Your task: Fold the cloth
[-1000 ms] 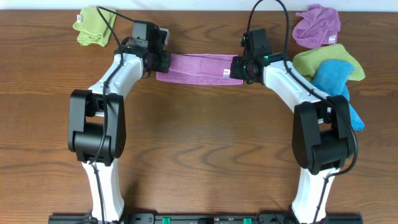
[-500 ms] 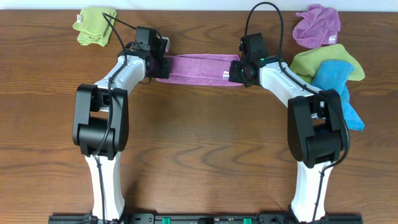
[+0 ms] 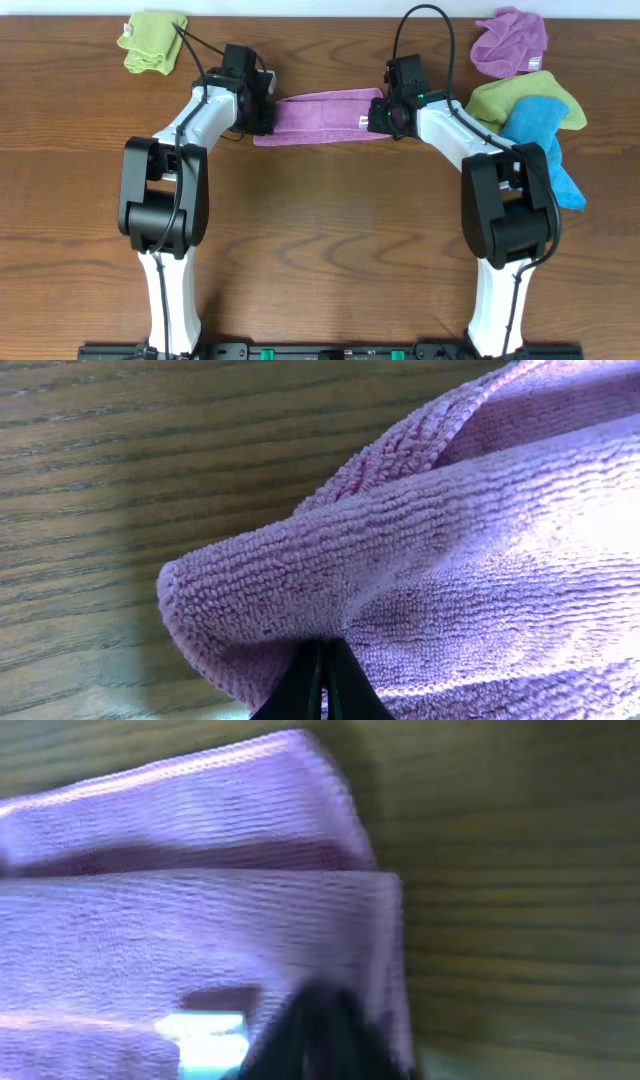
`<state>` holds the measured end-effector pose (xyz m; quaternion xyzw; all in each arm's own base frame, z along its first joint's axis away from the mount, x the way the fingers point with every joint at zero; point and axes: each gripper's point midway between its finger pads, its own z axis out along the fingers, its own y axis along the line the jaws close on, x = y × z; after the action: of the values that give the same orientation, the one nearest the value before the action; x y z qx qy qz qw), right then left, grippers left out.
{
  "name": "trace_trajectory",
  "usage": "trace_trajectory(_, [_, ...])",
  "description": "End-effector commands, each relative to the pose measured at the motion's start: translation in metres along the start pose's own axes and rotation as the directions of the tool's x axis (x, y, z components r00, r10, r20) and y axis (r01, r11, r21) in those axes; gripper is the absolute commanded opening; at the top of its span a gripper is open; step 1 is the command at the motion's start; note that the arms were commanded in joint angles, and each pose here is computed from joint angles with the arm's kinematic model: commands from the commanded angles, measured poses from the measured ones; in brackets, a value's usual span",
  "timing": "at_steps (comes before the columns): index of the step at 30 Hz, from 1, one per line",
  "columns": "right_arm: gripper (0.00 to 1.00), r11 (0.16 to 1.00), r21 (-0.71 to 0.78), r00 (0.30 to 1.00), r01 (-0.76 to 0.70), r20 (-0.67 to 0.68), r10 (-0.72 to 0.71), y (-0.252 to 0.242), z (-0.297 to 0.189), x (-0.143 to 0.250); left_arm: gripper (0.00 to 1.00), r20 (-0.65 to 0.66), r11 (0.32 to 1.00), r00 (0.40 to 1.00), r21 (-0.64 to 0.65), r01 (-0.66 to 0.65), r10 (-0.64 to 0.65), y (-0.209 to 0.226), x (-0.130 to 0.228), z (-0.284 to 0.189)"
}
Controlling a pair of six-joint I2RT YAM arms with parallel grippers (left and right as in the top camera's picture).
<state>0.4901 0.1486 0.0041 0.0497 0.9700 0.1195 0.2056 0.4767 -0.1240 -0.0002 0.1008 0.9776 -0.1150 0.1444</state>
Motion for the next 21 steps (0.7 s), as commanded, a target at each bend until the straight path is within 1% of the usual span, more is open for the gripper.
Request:
trace_trajectory(1, [0.25,0.998,-0.058,1.000,0.010,0.004,-0.010,0.016,-0.012,-0.004,0.06,-0.120,0.998,0.993,-0.067,0.014,-0.022,0.014,0.039,0.029])
trace_trajectory(2, [0.25,0.998,-0.064,1.000,0.011,0.022,-0.009,0.018,-0.019,-0.010,0.06,-0.117,0.997,0.993,-0.080,0.012,-0.021,0.017,0.038,0.029])
trace_trajectory(3, [0.35,0.997,-0.072,0.999,0.010,0.050,-0.006,0.019,-0.031,-0.019,0.05,-0.114,0.996,0.993,-0.089,0.010,-0.020,0.018,0.038,0.028])
trace_trajectory(5, [0.44,0.996,-0.086,0.994,0.022,0.105,-0.013,0.022,-0.056,-0.034,0.06,-0.111,0.996,0.994,-0.091,0.009,-0.019,0.019,0.037,0.029])
trace_trajectory(9, [0.49,0.993,-0.095,0.982,0.071,0.179,-0.053,0.024,-0.087,-0.053,0.06,-0.107,0.996,0.994,-0.091,0.009,-0.019,0.019,0.036,0.029])
trace_trajectory(11, [0.50,0.993,-0.094,0.979,0.065,0.201,-0.045,0.020,-0.101,-0.059,0.06,-0.107,0.996,0.994,-0.091,0.009,-0.019,0.019,0.036,0.029])
trace_trajectory(14, [0.54,0.996,-0.073,0.984,0.046,0.177,-0.032,0.006,-0.102,-0.056,0.06,-0.104,0.996,0.994,-0.091,0.009,-0.018,0.019,0.035,0.029])
trace_trajectory(16, [0.57,0.998,-0.066,0.991,0.024,0.133,-0.015,-0.004,-0.093,-0.048,0.06,-0.104,0.996,0.994,-0.091,0.009,-0.019,0.019,0.035,0.029])
trace_trajectory(18, [0.62,0.993,-0.119,0.996,0.011,0.084,-0.001,-0.005,-0.084,-0.041,0.06,-0.104,0.996,0.994,-0.091,0.009,-0.018,0.019,0.035,0.029])
trace_trajectory(19, [0.63,0.981,-0.194,0.998,0.019,0.055,-0.009,-0.002,-0.079,-0.037,0.06,-0.104,0.996,0.994,-0.091,0.009,-0.018,0.019,0.035,0.029])
trace_trajectory(21, [0.66,0.964,-0.266,1.000,-0.014,0.008,0.017,-0.008,-0.071,-0.033,0.06,-0.104,0.996,0.994,-0.091,0.009,-0.018,0.019,0.035,0.029])
